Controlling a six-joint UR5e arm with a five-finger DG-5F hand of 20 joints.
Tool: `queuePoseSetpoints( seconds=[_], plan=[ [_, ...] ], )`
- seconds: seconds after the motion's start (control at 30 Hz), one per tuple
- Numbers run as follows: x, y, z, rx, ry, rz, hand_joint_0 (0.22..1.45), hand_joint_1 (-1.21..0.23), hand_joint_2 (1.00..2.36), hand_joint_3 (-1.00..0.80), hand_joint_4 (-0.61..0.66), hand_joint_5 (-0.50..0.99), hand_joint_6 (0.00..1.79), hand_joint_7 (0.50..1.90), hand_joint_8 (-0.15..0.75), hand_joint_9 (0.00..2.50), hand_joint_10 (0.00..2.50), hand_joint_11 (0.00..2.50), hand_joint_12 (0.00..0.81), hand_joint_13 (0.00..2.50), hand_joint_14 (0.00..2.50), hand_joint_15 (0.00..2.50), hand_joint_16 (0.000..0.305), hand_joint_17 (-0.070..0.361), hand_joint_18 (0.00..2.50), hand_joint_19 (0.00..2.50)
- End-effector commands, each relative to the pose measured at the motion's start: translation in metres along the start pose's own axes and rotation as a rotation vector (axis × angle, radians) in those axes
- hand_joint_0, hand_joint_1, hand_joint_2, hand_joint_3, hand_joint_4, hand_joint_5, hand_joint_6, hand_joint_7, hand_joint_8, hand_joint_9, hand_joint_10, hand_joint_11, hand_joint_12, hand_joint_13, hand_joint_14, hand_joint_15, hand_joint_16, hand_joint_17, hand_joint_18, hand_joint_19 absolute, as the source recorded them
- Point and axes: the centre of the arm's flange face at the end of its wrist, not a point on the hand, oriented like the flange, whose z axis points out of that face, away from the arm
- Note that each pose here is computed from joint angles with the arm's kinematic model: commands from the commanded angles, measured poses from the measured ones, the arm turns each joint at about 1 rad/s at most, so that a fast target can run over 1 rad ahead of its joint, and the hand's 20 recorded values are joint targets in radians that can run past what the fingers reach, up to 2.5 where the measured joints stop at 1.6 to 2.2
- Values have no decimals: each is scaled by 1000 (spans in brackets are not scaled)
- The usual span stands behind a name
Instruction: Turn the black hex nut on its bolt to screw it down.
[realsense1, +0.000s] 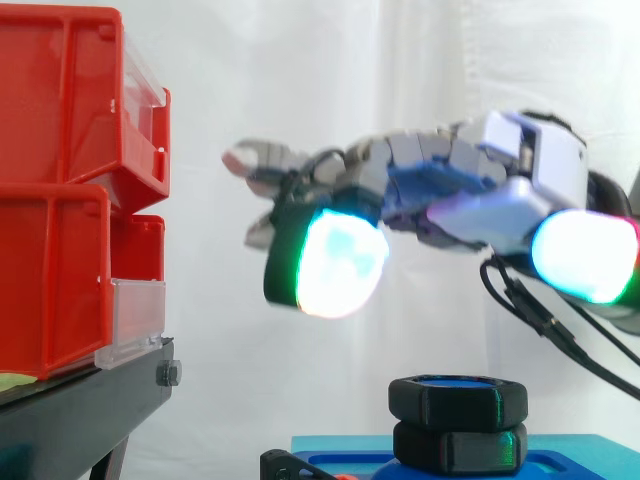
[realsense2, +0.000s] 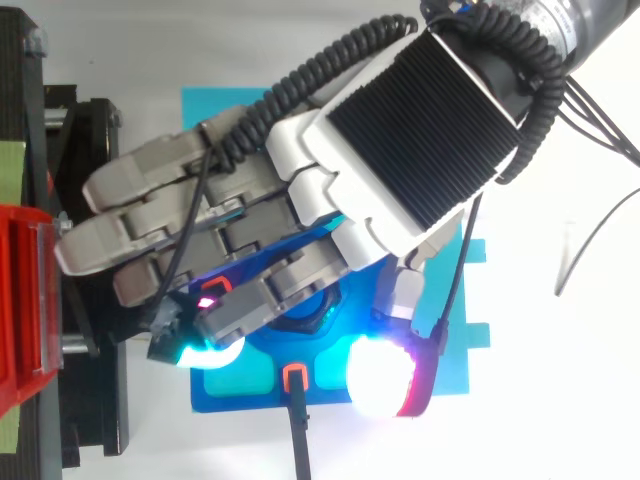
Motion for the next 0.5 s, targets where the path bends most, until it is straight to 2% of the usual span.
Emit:
queuePoseSetpoints(
  seconds=[0.0,0.1,0.17,0.27,0.37,0.43,0.47],
  plan=[
    [-19,0,10,-5,13,14,378,-306,1000,-500,338,-135,501,1032,366,467,5,263,432,71,1,16,64,143,0,146],
    [-21,1,11,-4,19,21,390,-308,1000,-500,331,-131,501,1062,361,466,5,272,425,67,1,16,62,139,0,146],
    [-39,8,12,-7,20,-12,396,-311,1000,-500,332,-127,500,1086,358,464,6,271,420,66,0,17,61,137,0,143],
    [-60,21,6,12,32,-36,406,-324,1000,-500,329,-125,500,1102,354,465,5,273,414,64,0,16,60,134,0,134],
    [-77,40,-9,75,56,-11,409,-328,1000,-500,327,-123,500,1102,352,464,6,272,413,66,0,18,59,134,0,141],
    [-91,61,-29,151,59,4,416,-338,1000,-500,324,-121,500,1114,351,468,6,273,409,68,0,11,59,132,0,143],
    [-94,68,-36,174,58,7,416,-337,1000,-500,322,-121,500,1119,351,470,6,282,409,69,1,11,59,132,0,134]
  ],
)
